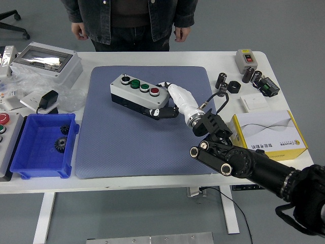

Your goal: Pick up the button,place it on the desk,press the button,press the button

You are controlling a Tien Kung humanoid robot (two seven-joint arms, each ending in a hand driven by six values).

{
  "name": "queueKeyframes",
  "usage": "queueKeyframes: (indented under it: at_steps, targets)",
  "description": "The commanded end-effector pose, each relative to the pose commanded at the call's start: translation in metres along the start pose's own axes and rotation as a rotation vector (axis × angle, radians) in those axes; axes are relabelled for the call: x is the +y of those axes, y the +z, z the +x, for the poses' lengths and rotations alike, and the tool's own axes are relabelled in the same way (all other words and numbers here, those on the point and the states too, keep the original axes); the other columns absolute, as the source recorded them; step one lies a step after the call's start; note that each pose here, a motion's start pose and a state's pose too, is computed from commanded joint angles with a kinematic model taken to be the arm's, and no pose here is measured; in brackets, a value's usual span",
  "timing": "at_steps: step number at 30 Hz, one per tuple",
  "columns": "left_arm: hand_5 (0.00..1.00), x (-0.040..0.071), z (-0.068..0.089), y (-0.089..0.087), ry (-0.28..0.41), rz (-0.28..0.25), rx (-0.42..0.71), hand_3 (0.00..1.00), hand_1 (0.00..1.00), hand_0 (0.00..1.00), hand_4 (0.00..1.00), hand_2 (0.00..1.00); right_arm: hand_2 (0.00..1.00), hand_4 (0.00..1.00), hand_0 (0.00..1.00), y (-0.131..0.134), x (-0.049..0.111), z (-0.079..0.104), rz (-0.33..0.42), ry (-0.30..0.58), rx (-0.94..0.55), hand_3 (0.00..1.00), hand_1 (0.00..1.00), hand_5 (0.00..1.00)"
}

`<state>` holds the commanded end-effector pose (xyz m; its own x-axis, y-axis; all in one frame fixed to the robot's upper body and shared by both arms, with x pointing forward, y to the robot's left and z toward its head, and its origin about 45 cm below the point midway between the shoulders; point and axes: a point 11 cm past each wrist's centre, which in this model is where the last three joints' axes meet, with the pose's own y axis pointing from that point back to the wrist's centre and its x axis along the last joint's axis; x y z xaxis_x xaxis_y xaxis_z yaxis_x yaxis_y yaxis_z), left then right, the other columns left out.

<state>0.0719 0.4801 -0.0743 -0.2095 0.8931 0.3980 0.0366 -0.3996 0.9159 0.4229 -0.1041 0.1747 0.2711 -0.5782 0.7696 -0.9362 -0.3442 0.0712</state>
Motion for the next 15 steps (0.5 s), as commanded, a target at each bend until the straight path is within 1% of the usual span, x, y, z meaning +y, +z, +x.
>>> queueKeyframes:
  at_steps: [4, 5, 8, 10, 12, 15]
  targets:
    - [0.004, -0.001, -0.003, -0.004, -0.004, 0.005, 0.003, 0.593, 0.491, 0.622, 0.2, 0.493, 0.358, 0.093, 0.132, -0.008, 0.007, 0.019, 0.114, 0.01, 0.015, 0.408, 0.317, 0.002]
    - [0.009, -0.001, -0.004, -0.005, -0.005, 0.006, 0.005, 0.596, 0.489, 0.62, 0.197, 0.492, 0.245, 0.008, 0.115, -0.007, 0.01, 0.025, 0.137, 0.012, 0.018, 0.223, 0.275, 0.002]
    - [0.009, -0.002, -0.006, -0.007, -0.008, 0.01, 0.005, 0.596, 0.489, 0.62, 0.197, 0.492, 0.245, 0.008, 0.115, -0.004, 0.022, 0.036, 0.2, 0.013, 0.038, 0.223, 0.275, 0.002]
    - [0.009, -0.002, -0.007, -0.009, -0.01, 0.011, 0.004, 0.596, 0.489, 0.62, 0.197, 0.492, 0.245, 0.008, 0.115, 0.001, 0.032, 0.04, 0.231, -0.003, 0.061, 0.223, 0.275, 0.002]
    - [0.013, -0.002, -0.008, -0.01, -0.011, 0.011, 0.005, 0.601, 0.488, 0.617, 0.196, 0.491, 0.231, 0.017, 0.118, 0.007, 0.042, 0.038, 0.248, -0.043, 0.091, 0.209, 0.271, 0.002]
    - [0.013, -0.002, -0.009, -0.01, -0.014, 0.009, 0.005, 0.601, 0.488, 0.617, 0.196, 0.491, 0.231, 0.017, 0.118, 0.029, 0.06, 0.028, 0.247, -0.133, 0.156, 0.209, 0.271, 0.002]
